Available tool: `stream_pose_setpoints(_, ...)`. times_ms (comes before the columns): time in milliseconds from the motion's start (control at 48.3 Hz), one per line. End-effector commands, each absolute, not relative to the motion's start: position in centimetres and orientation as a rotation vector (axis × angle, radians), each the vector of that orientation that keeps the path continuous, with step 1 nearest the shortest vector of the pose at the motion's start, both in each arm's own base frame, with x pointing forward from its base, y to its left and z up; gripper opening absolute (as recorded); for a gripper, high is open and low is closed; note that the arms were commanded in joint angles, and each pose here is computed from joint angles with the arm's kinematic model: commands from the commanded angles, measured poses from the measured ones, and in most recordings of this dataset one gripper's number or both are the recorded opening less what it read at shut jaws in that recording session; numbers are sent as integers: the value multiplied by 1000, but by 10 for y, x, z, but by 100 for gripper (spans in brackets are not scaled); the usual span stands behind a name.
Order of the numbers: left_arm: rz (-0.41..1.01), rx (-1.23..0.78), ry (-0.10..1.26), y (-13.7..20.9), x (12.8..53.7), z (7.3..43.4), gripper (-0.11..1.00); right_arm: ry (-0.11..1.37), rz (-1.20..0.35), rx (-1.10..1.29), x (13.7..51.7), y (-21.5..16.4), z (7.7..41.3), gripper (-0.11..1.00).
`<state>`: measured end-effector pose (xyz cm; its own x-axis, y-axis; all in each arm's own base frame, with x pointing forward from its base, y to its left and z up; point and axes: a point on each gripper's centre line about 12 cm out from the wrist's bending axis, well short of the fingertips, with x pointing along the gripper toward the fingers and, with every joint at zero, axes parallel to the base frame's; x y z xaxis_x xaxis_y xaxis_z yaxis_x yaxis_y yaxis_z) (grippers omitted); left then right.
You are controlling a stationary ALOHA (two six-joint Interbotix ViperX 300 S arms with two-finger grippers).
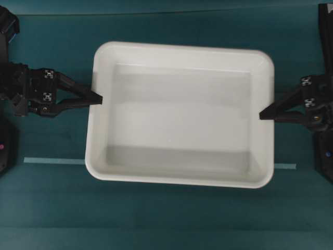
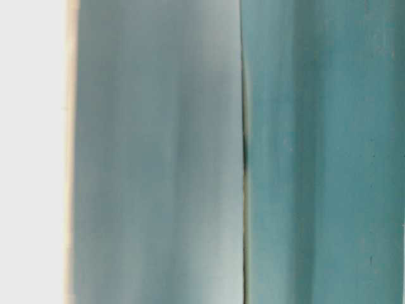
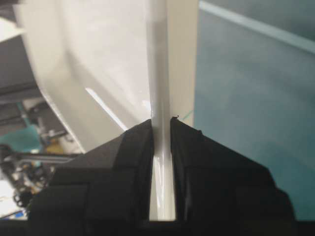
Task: Lift the white case with both hands.
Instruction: 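Lower the held tray back onto the table with both grippers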
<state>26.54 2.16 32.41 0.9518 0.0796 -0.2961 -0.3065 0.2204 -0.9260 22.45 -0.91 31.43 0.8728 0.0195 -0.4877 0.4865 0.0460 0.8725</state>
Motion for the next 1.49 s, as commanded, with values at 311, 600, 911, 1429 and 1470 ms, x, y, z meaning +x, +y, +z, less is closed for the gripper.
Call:
stream_pose_setpoints(311, 447, -1313, 416, 24, 269, 238, 5, 539, -508, 1474, 233, -13, 244, 10)
stream_pose_setpoints(600, 531, -1299, 525, 24, 267, 197, 5, 583, -573, 1462, 240, -15, 203, 10)
stream_pose_setpoints(911, 617, -1294, 626, 23, 254, 160, 5, 589, -614, 1448, 247, -17, 165, 10)
stream_pose_setpoints(1429, 684, -1282, 710, 23, 252, 120, 5, 700, -681, 1412, 243, -11, 131, 10)
stream_pose_setpoints(1470, 690, -1281, 717, 23, 252, 117, 5, 710, -686, 1408, 242, -10, 128, 10)
